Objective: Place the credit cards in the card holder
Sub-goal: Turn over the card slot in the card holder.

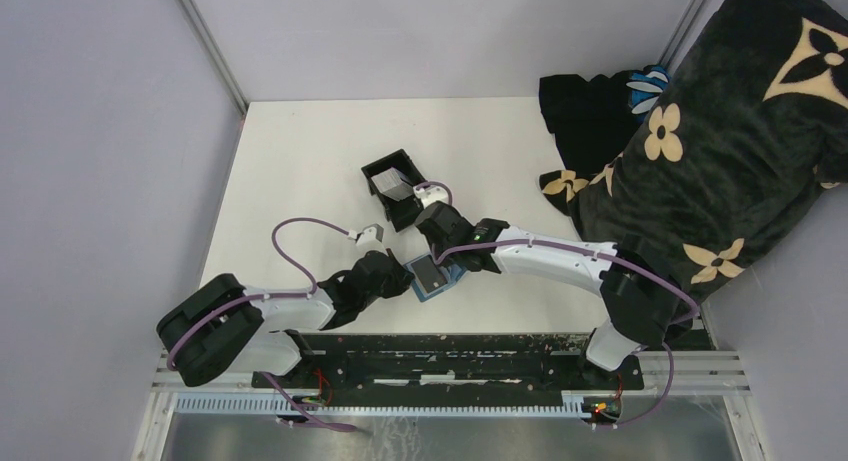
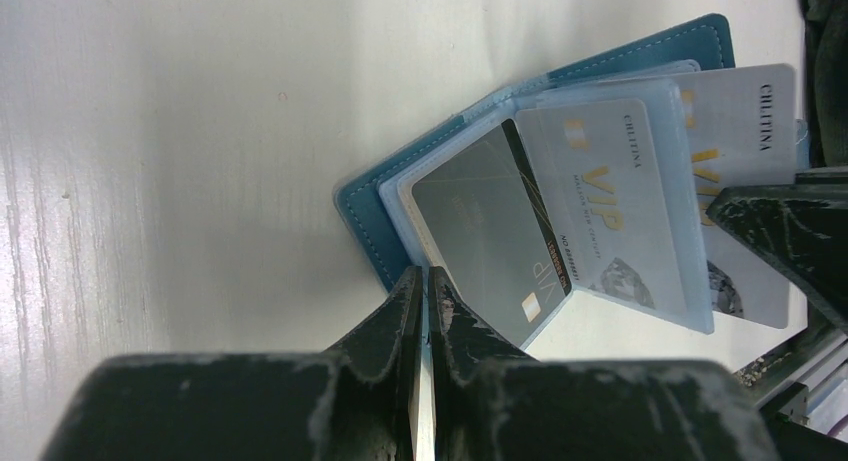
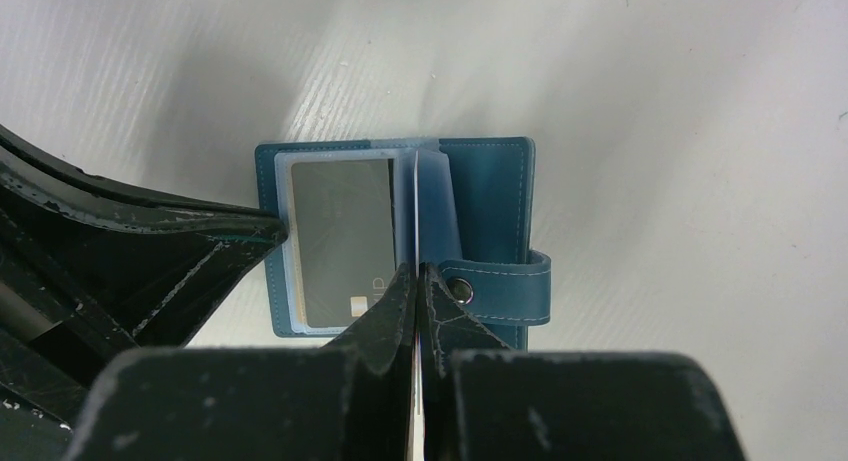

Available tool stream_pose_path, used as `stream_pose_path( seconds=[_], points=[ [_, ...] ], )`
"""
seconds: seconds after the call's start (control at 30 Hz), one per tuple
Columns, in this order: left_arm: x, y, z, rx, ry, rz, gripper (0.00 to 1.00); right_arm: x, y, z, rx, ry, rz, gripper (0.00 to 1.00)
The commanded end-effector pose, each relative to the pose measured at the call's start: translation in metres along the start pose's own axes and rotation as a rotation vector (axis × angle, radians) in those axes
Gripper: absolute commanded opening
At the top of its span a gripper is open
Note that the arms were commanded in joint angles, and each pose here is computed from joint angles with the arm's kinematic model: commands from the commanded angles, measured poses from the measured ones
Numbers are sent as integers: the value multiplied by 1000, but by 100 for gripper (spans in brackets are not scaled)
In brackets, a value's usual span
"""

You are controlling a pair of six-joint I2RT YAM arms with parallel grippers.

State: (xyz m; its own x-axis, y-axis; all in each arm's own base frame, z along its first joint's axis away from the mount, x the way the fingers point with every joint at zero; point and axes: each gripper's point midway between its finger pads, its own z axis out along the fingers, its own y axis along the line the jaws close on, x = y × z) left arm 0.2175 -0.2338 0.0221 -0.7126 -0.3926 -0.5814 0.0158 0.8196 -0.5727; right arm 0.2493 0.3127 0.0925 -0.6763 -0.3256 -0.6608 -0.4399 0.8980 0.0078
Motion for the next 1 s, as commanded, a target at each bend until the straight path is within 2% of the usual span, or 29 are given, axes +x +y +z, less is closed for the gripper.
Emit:
stream_pose_path(
  seconds=[0.0, 0.7, 0.97],
  points=[
    [-15, -11, -1, 11, -56, -21, 11, -4, 10, 3, -28, -20, 19, 1],
    [-40, -22, -21, 28, -122, -6, 11, 1, 6, 12, -23, -8, 22, 1],
    [-35, -35, -12, 62, -90, -6, 12, 2, 3, 16, -56, -6, 61, 1]
  ],
)
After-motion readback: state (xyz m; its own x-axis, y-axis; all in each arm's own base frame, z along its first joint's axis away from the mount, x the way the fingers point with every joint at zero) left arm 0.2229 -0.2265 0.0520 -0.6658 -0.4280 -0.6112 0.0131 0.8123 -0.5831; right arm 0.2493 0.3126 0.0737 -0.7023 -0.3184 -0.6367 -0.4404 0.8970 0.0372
